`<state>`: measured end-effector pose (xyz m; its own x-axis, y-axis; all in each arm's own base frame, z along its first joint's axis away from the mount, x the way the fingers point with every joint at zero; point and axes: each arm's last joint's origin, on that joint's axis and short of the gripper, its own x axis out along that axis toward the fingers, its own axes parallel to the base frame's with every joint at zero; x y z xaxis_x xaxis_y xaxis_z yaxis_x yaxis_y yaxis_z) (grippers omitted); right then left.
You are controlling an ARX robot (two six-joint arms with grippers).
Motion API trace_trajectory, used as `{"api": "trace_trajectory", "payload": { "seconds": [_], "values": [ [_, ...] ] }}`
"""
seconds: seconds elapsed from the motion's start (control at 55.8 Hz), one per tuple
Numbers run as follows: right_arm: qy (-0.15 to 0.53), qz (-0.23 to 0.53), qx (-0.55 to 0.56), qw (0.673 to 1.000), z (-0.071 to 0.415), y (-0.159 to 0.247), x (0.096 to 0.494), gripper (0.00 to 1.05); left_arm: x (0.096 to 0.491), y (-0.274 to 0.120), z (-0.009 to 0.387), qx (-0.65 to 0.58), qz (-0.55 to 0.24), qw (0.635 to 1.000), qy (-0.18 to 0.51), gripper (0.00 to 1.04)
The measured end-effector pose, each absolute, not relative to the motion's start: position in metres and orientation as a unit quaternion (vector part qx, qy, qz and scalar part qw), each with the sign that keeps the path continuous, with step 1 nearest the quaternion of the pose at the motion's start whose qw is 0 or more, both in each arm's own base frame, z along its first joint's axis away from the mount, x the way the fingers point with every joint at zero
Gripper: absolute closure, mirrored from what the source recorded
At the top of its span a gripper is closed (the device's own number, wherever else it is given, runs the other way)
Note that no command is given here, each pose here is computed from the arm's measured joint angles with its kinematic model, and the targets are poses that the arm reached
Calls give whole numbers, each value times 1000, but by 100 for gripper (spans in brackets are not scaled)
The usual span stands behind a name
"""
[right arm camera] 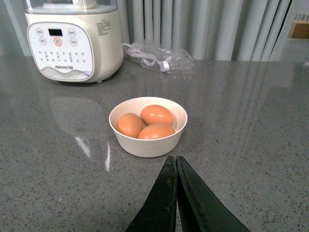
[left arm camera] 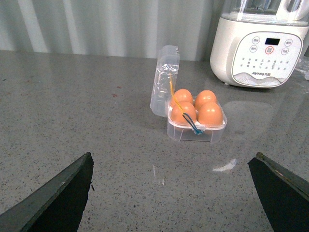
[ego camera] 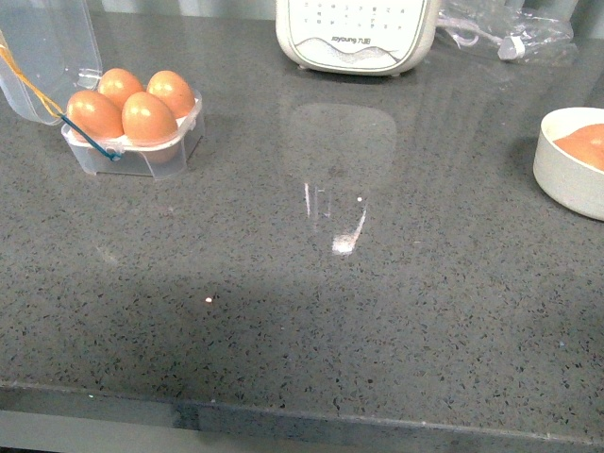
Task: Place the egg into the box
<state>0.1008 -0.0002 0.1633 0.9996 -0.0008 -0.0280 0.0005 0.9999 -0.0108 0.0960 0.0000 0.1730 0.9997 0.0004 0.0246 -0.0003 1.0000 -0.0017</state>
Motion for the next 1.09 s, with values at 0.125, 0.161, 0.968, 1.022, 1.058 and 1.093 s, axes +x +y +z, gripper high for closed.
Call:
{"api": "trace_trajectory", "payload": {
  "seconds": [0.125,0.161,0.968,1.022,1.058,1.093],
  "values": [
    [-3,0,-5,1000,166,0,98,102,96,0,173,-1,0,1000,-12,7],
    [-2,0,-5,1000,166,0,98,102,96,0,173,-1,0,1000,-13,7],
    [-1,-1,-5,1000,165,0,98,7,96,0,173,-1,0,1000,-13,7],
    [-1,-1,-5,1000,165,0,98,7,96,0,173,-1,0,1000,-13,7],
    [-1,-1,-5,1000,165,0,98,7,96,0,173,-1,0,1000,-13,7],
    [-1,-1,-5,1000,165,0,98,7,96,0,173,-1,0,1000,-13,7]
  ]
}}
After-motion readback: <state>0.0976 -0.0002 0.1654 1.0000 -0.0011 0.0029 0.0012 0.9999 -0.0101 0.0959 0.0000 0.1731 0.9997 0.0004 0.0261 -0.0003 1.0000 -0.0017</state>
